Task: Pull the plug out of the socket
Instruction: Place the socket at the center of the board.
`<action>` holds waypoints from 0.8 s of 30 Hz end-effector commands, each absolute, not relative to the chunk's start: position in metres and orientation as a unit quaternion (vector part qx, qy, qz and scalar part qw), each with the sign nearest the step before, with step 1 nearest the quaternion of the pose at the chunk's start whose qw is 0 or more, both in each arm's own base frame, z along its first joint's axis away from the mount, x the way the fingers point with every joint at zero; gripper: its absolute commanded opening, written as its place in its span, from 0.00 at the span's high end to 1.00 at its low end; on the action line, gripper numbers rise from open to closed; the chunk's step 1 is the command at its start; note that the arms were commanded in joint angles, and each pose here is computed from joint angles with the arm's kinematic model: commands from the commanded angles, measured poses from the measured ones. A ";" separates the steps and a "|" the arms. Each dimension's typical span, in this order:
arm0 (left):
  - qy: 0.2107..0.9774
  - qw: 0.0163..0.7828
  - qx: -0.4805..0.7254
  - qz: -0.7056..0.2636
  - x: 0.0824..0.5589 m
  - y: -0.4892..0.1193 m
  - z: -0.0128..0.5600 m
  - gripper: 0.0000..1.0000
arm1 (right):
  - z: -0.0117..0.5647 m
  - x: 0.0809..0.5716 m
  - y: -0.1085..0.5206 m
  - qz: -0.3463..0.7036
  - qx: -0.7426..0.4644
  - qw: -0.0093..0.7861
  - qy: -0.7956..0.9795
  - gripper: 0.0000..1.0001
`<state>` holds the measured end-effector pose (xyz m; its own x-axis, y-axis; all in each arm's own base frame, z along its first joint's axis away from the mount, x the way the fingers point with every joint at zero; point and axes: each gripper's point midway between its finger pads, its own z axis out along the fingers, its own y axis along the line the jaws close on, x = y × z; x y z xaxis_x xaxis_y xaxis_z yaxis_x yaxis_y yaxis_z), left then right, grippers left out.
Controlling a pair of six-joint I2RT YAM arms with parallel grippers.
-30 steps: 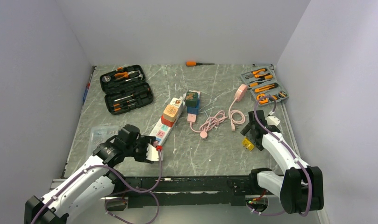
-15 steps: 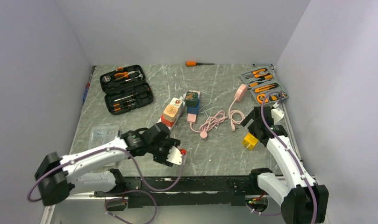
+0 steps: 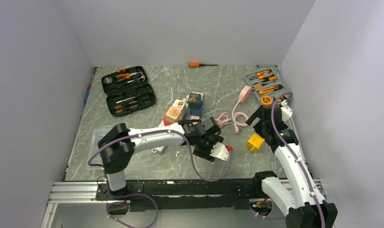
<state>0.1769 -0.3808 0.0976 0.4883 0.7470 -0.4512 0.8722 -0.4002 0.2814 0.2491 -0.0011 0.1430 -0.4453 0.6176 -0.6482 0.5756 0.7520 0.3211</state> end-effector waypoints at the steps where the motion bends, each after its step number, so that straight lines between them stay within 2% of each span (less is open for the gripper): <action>1: 0.475 0.255 0.823 -0.180 0.160 -0.421 0.089 0.91 | 0.162 0.250 0.000 0.038 0.340 0.416 0.842 0.00; 9: 0.480 0.240 0.819 -0.205 0.148 -0.441 0.062 0.87 | 0.171 0.248 0.000 0.049 0.340 0.432 0.834 0.00; 10: 0.484 0.240 0.816 -0.207 0.148 -0.442 0.062 0.83 | 0.169 0.248 0.001 0.050 0.340 0.431 0.835 0.00; 11: 0.489 0.238 0.813 -0.207 0.148 -0.441 0.062 0.73 | 0.168 0.248 0.001 0.051 0.339 0.429 0.836 0.00; 14: 0.493 0.243 0.811 -0.203 0.149 -0.437 0.069 0.07 | 0.163 0.249 0.003 0.052 0.337 0.421 0.840 0.00; 15: 0.493 0.253 0.808 -0.200 0.151 -0.435 0.075 0.01 | 0.162 0.249 0.003 0.052 0.336 0.421 0.841 0.00; 20: 0.529 0.265 0.780 -0.203 0.165 -0.408 0.122 0.01 | 0.167 0.250 0.007 0.060 0.321 0.425 0.844 0.00; 24: 0.565 0.266 0.748 -0.224 0.180 -0.368 0.185 0.00 | 0.172 0.252 0.020 0.087 0.297 0.428 0.849 0.00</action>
<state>0.1657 -0.3968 0.0952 0.3544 0.7609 -0.5435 0.9334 -0.3227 0.1569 0.2437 0.0064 0.1545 -0.4543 0.6004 -0.6581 0.5156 0.7797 0.3554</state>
